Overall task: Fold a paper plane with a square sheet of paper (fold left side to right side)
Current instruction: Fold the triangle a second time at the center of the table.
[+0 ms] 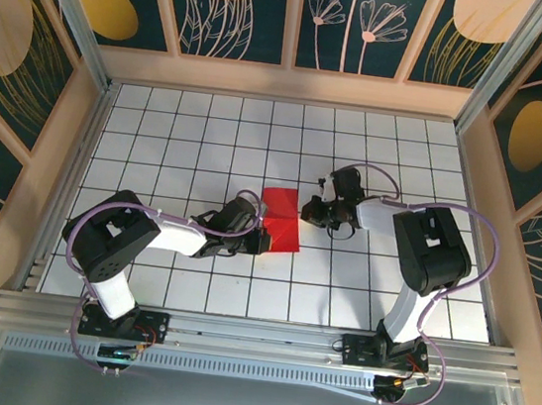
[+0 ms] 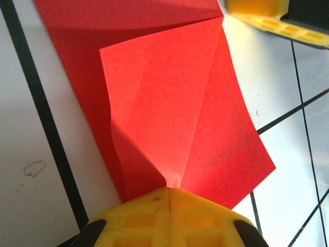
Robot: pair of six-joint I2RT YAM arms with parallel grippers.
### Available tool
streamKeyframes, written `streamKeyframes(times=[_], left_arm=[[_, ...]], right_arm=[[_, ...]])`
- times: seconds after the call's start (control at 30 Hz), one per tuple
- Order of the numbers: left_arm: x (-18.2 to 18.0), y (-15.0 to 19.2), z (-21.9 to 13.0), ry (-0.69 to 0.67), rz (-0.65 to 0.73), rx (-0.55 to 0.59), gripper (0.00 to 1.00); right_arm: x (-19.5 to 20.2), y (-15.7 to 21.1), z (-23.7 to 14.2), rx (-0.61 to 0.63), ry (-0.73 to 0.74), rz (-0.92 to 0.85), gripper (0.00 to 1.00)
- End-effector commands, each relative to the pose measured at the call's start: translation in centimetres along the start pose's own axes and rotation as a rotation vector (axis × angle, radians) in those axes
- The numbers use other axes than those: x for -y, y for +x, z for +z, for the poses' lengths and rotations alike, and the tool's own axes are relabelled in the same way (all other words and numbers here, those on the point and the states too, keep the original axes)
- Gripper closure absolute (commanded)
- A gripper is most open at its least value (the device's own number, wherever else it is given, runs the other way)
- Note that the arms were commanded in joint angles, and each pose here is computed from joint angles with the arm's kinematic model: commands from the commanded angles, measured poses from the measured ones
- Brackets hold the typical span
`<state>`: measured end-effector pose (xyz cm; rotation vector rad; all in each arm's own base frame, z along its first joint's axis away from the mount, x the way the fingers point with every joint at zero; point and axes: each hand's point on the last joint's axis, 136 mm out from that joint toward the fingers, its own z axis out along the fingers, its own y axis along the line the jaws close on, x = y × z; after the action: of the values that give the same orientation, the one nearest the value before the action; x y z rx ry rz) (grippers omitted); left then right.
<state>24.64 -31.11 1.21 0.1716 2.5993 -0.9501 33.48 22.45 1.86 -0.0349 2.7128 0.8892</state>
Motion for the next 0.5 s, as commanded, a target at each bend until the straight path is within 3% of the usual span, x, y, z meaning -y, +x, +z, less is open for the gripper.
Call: streamKeyframes(times=[0.0,0.2,0.47], left_arm=[[-5.3,4.5,0.0,-0.186,-0.051,-0.131,1.0],[-4.9,4.3,0.0,-0.169,-0.048,-0.125,1.0],[-4.5,3.9,-0.1,-0.157,-0.043,-0.114,1.0]], right_arm=[[0.3,-1.4,-1.9,0.055,0.055,-0.025,1.0],[-3.4,0.5,-3.0,0.032,-0.088,-0.028,1.0],[-6.7,3.3,-0.1,-0.054,-0.196,-0.027,1.0]])
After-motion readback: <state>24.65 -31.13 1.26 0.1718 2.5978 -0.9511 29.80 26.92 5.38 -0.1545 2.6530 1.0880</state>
